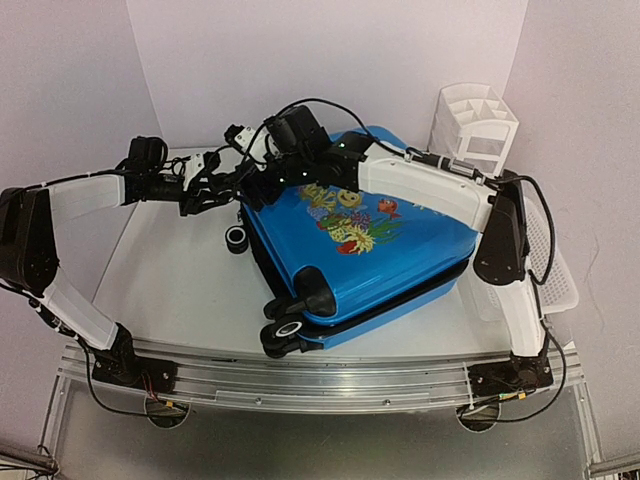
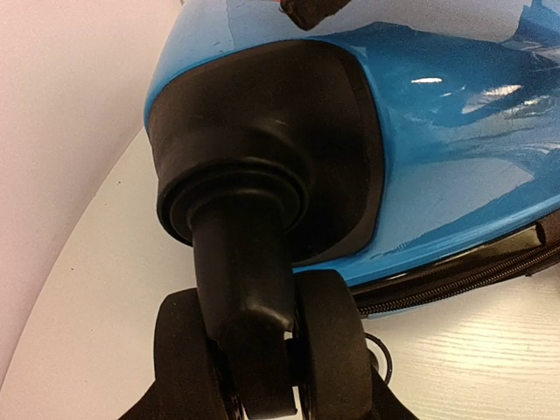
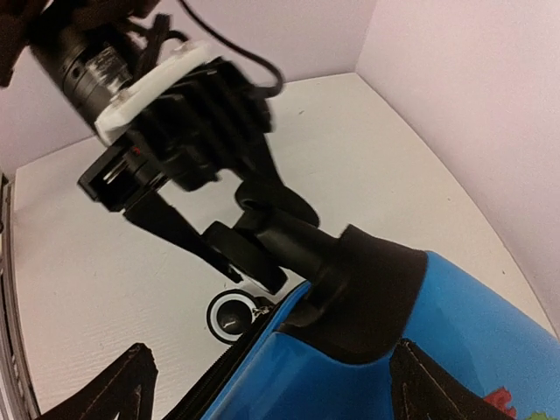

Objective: Open, take out, and arrange the luggage

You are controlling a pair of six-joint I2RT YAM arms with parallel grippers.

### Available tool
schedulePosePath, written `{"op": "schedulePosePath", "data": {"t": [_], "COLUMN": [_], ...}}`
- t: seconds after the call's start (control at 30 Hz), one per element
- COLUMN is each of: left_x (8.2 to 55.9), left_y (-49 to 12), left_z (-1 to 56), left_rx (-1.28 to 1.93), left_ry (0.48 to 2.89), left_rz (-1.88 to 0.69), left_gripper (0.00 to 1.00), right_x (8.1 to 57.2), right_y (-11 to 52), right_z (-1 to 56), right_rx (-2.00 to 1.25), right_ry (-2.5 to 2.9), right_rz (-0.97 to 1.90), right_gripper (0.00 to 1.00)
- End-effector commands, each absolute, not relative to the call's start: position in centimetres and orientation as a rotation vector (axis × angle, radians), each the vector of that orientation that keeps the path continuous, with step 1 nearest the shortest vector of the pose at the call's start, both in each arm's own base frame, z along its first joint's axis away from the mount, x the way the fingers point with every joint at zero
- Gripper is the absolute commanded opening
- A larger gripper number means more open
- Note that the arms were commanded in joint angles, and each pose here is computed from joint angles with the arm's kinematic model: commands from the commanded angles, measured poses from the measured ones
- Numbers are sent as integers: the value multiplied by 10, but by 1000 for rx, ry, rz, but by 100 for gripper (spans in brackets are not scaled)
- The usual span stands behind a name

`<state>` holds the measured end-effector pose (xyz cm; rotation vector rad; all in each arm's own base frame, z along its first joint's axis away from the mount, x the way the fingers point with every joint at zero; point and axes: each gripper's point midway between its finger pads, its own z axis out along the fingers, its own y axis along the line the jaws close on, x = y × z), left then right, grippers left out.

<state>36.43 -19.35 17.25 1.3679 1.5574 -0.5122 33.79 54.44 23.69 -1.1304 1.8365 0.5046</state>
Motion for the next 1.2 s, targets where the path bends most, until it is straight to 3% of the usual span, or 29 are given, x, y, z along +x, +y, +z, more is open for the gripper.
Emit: {"op": "schedulePosePath", "data": {"t": [0.0, 0.2, 0.47, 0.67, 0.87, 1.17], "left_x": [371, 376, 373, 372, 376, 371], "left_y": [-202, -194, -192, -192, -193, -194], "left_z": [223, 229, 235, 234, 237, 243], "left_rx": [1357, 1364, 1360, 1345, 1337, 1334], "left_ry": [1359, 1292, 1275, 1282, 1269, 1257], "left_rz": [-407, -255, -224, -232, -231, -238], "left_gripper": [0, 0, 0, 0, 0, 0], "right_x": [350, 322, 211, 136, 116, 115], "right_y": [482, 345, 159, 111, 105, 127], "right_z": [317, 329, 295, 239, 198, 130], "right_rx": [-717, -266, 225, 537, 524, 555], "right_ry": [1898, 2178, 2588, 2805, 2918, 2998], "right_rz": [456, 191, -262, -267, -402, -343], "right_gripper": [85, 75, 45, 18, 5, 0]}}
